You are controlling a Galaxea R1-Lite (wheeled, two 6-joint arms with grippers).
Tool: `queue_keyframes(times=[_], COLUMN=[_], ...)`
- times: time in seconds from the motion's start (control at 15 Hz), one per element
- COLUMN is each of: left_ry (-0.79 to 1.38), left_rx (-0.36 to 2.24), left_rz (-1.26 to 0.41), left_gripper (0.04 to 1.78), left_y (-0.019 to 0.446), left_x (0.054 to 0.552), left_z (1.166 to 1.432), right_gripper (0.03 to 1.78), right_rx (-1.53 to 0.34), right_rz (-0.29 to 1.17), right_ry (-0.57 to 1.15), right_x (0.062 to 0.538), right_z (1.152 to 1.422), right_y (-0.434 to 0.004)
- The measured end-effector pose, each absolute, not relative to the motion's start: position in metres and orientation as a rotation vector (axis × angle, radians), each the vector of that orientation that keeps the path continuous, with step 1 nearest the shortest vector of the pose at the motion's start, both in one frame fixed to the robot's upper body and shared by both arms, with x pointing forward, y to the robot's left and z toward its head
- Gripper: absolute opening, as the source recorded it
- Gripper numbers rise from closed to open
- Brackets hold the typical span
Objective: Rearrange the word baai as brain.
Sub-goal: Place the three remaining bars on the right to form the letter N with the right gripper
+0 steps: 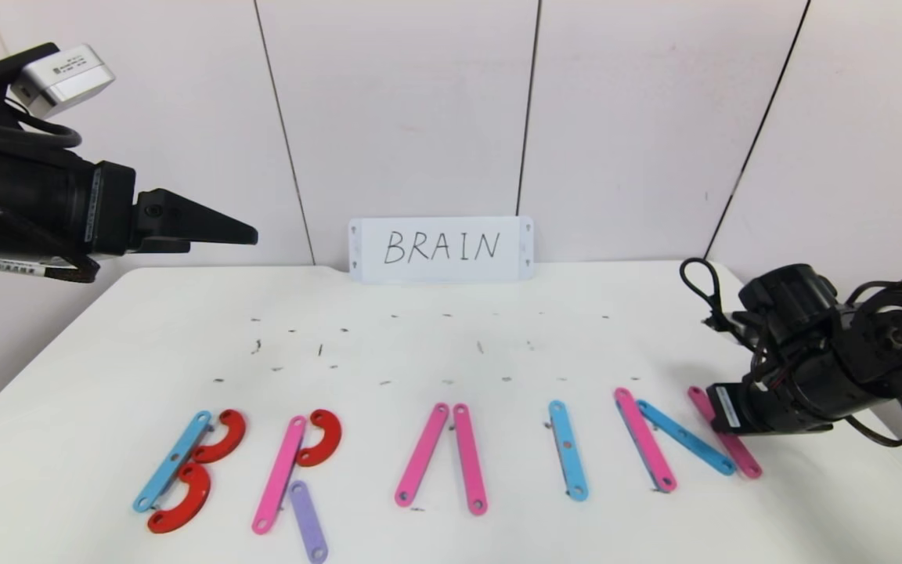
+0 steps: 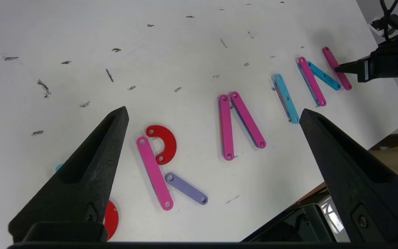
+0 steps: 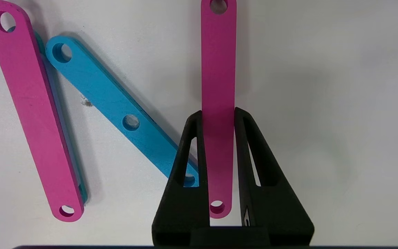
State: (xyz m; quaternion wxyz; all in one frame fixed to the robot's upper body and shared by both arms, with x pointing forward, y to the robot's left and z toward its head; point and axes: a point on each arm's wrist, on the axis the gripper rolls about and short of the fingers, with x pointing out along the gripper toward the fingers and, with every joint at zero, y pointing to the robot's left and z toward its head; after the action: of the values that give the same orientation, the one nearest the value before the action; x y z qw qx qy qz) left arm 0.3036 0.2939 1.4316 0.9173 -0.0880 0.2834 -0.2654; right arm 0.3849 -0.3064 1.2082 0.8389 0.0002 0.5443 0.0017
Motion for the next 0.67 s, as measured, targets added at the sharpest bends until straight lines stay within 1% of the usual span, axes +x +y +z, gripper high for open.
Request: queue_keyframes(times=[0.27, 0.4, 0.47, 0.53, 0.67], left_ry=[0.583, 0.583, 0.583, 0.583, 0.582], left_rx=[-0.181, -0.182, -0.182, -0.182, -0.181], left_rz=[-0.546, -0.546, -0.546, -0.546, -0.547], left_gripper=[1.73, 1.73, 1.73, 1.73, 1.73], left_y=[0.2938, 0.2939, 0.2939, 0.2939, 0.2939], left_x=[0.3036, 0.3034, 0.3034, 0.3034, 0.3034], left_z=[1.4316, 1.4317, 1.4317, 1.4317, 1.4317], right_gripper=[0.27, 0.34, 0.4, 0.5, 0.78], right_rx=[-0.005, -0.007, -0.007, -0.006, -0.006], right_rz=[0.014, 0.014, 0.014, 0.013, 0.01], right_ry=[1.158, 1.158, 1.158, 1.159, 1.155], right_x=[0.3835, 0.3835, 0.3835, 0.3836, 0.3844], right_z=[1.2069, 1.2069, 1.2068, 1.2067, 1.2073], right_y=[-0.3064, -0.3064, -0.3065, -0.3066, -0.3071])
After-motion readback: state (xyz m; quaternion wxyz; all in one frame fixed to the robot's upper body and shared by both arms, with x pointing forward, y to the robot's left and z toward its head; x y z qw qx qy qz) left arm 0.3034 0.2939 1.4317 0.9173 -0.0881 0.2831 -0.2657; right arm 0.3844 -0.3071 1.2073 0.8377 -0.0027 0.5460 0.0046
